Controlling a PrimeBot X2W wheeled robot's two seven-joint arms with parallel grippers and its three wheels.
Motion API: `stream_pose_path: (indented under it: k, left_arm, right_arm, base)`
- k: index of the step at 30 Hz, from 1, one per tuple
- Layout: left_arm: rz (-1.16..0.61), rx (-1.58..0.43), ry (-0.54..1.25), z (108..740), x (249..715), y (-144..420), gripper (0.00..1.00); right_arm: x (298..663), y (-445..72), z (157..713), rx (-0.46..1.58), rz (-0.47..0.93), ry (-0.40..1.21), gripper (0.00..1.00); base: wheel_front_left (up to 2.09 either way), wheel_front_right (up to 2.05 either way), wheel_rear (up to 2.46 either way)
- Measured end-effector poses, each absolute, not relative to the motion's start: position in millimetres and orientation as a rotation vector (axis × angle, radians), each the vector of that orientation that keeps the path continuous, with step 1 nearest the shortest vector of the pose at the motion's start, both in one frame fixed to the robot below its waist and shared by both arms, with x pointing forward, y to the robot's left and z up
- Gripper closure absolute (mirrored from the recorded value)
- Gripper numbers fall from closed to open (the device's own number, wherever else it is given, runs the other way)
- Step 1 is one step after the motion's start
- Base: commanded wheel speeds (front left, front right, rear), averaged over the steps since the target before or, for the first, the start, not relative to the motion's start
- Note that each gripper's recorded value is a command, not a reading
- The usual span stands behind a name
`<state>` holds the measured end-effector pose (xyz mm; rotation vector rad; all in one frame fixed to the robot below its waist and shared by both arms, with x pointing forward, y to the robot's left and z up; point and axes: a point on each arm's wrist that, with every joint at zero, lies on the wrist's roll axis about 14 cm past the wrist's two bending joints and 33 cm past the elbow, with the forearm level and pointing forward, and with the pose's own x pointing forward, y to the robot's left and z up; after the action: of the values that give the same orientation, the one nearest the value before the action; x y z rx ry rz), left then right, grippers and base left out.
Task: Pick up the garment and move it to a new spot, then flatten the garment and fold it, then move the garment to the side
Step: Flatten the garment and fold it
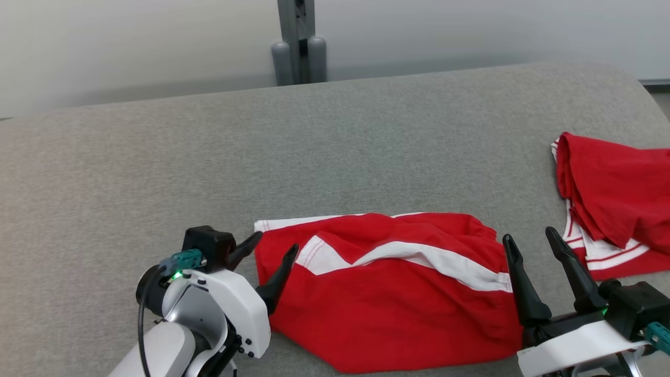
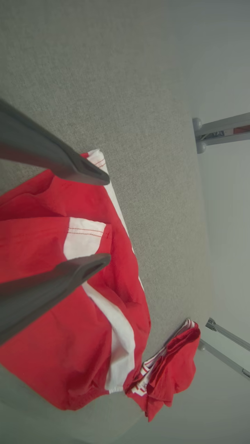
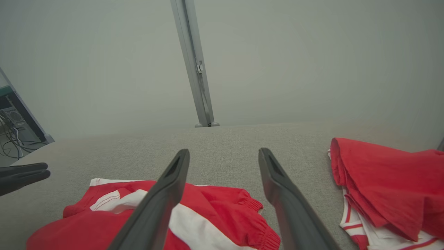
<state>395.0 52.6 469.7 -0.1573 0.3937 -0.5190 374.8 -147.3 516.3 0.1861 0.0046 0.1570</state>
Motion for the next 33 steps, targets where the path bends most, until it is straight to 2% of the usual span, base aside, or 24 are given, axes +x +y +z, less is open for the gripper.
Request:
stream_pose_path:
  k: [4,8,11,12,14,16,17,18,20,21,22,28,33]
  left_arm:
    - [-0.592,-0.157,0.528,441,400,35,0.0]
    - [-0.655,-0.149,0.607,423,404,19,0.1]
    - [-0.68,-0.146,0.65,412,405,12,0.33]
    - [-0.683,-0.144,0.661,409,406,11,0.33]
    - [-0.683,-0.146,0.682,403,407,10,0.51]
    - [-0.681,-0.146,0.711,395,406,11,0.55]
    - [-0.683,-0.145,0.727,391,405,11,0.6]
    - [-0.687,-0.15,0.743,388,404,10,0.71]
    - [-0.691,-0.145,0.761,384,402,9,0.76]
    - [-0.691,-0.143,0.764,383,403,10,0.83]
    - [-0.691,-0.143,0.765,383,404,10,1.0]
    - [-0.687,-0.138,0.752,383,408,13,1.0]
    - [-0.658,-0.141,0.657,397,424,18,1.0]
  right_arm:
    - [374,-159,507,0.193,0.116,0.023,0.0]
    - [370,-172,495,0.197,0.072,0.055,0.0]
    - [368,-180,488,0.197,0.043,0.071,0.0]
    - [367,-183,485,0.196,0.034,0.079,0.0]
    - [366,-187,479,0.196,0.017,0.096,0.0]
    - [364,-190,474,0.199,0.007,0.111,0.0]
    - [364,-191,472,0.2,0.003,0.119,0.0]
    - [363,-192,470,0.2,-0.001,0.126,0.0]
    - [363,-194,467,0.202,-0.008,0.137,0.0]
    - [363,-194,465,0.205,-0.009,0.141,0.0]
    - [363,-194,463,0.206,-0.009,0.146,0.0]
    - [368,-192,455,0.216,-0.004,0.167,0.0]
    - [370,-192,455,0.22,-0.006,0.159,0.0]
  base:
    - [0.0,0.0,0.0]
    - [0.0,0.0,0.0]
    - [0.0,0.0,0.0]
    - [0.0,0.0,0.0]
    - [0.0,0.0,0.0]
    - [0.0,0.0,0.0]
    - [0.0,0.0,0.0]
    - [0.0,0.0,0.0]
    - [0.0,0.0,0.0]
    - [0.0,0.0,0.0]
    - [0.0,0.0,0.0]
    - [0.0,0.0,0.0]
    - [0.0,0.0,0.0]
